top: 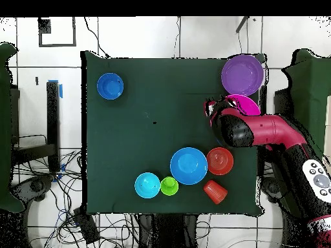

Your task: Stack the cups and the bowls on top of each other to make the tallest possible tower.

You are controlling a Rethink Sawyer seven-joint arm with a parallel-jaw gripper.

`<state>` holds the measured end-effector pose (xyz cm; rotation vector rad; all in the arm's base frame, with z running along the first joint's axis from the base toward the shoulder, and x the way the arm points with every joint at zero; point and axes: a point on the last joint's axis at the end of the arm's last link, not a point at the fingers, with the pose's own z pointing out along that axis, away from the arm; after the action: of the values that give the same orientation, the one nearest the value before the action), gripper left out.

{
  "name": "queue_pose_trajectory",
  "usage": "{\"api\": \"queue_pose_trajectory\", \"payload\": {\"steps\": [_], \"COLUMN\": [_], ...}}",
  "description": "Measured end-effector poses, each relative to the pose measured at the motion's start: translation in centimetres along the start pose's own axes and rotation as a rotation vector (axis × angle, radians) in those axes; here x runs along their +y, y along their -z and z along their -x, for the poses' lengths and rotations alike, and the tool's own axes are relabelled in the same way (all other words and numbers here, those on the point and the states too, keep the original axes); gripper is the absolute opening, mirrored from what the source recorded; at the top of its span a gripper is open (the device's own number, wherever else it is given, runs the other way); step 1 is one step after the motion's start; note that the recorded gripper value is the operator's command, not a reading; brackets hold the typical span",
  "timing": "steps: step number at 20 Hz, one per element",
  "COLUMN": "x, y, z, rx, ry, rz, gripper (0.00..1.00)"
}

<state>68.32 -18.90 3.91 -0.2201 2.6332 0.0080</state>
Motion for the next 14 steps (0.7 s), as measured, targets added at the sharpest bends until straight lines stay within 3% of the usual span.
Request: {"api": "queue_pose_trajectory", "payload": {"steps": [14], "x": [0.5], "y": [2.2], "z": [3.2], "rx": [-0.039], "ry": [0.128], "rz": [-0.067], "gripper": [1.0]}}
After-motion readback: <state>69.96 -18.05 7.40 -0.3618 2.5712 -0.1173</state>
